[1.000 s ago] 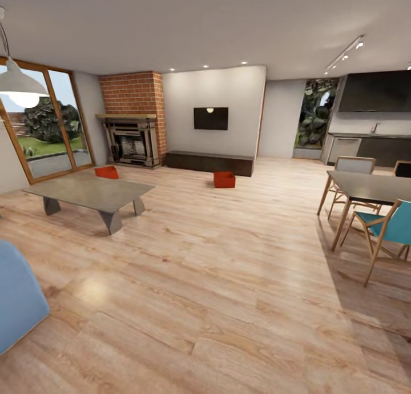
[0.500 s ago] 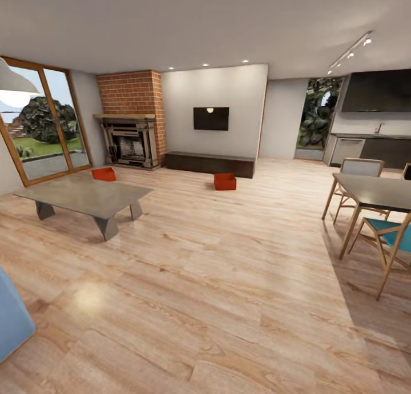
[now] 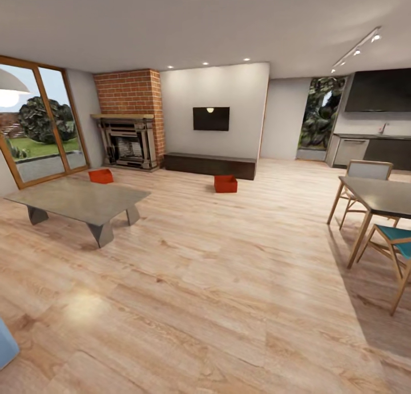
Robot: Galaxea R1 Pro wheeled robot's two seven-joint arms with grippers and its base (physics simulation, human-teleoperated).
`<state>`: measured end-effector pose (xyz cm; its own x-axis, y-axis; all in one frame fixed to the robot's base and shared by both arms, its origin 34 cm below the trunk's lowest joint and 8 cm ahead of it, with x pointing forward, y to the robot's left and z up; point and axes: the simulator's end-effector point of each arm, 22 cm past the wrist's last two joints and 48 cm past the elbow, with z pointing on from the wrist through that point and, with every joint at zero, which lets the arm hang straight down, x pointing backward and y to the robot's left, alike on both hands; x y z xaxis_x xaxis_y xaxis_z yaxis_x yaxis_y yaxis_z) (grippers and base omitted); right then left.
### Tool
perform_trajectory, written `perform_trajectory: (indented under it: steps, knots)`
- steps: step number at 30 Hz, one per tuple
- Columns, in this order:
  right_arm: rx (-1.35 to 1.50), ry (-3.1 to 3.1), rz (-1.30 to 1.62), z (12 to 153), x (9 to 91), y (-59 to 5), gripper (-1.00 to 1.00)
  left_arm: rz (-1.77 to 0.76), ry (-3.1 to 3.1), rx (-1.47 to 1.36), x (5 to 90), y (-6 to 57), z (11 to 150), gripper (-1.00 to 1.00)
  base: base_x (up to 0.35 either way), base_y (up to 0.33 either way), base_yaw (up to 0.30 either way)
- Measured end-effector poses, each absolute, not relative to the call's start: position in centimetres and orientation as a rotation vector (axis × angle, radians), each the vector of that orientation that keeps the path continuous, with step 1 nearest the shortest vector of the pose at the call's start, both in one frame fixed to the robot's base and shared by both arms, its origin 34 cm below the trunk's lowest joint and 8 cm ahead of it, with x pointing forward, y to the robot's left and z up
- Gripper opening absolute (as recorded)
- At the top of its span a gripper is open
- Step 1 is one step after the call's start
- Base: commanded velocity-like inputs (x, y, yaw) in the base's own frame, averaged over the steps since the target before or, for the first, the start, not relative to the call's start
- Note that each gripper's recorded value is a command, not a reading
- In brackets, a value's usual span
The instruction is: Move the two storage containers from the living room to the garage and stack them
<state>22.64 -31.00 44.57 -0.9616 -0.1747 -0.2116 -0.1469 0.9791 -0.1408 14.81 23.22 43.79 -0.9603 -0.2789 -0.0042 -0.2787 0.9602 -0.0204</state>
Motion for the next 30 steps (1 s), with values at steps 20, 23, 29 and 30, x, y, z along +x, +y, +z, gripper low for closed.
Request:
perform_trajectory:
  steps: [20, 23, 29, 30]
  knots:
    - [-0.239, 2.902, -0.180, 44.57, 22.63, -30.97, 1.00, -0.029, 3.105, -0.443, 14.77, 23.32, 43.78, 1.00, 0.324, -0.001, 0.000]
    - [-0.239, 2.902, -0.181, 44.57, 22.60, -30.99, 1.00, -0.030, 3.105, -0.443, 14.76, 23.28, 43.78, 1.00, 0.324, -0.047, 0.000]
    - [-0.238, 2.900, -0.181, 44.58, 22.65, -30.99, 1.00, -0.033, 3.104, -0.441, 14.83, 23.15, 43.79, 1.00, 0.317, -0.128, 0.000]
    - [-0.238, 2.899, -0.181, 44.58, 22.67, -30.99, 1.00, -0.033, 3.103, -0.441, 14.84, 23.15, 43.79, 1.00, 0.310, -0.161, 0.000]
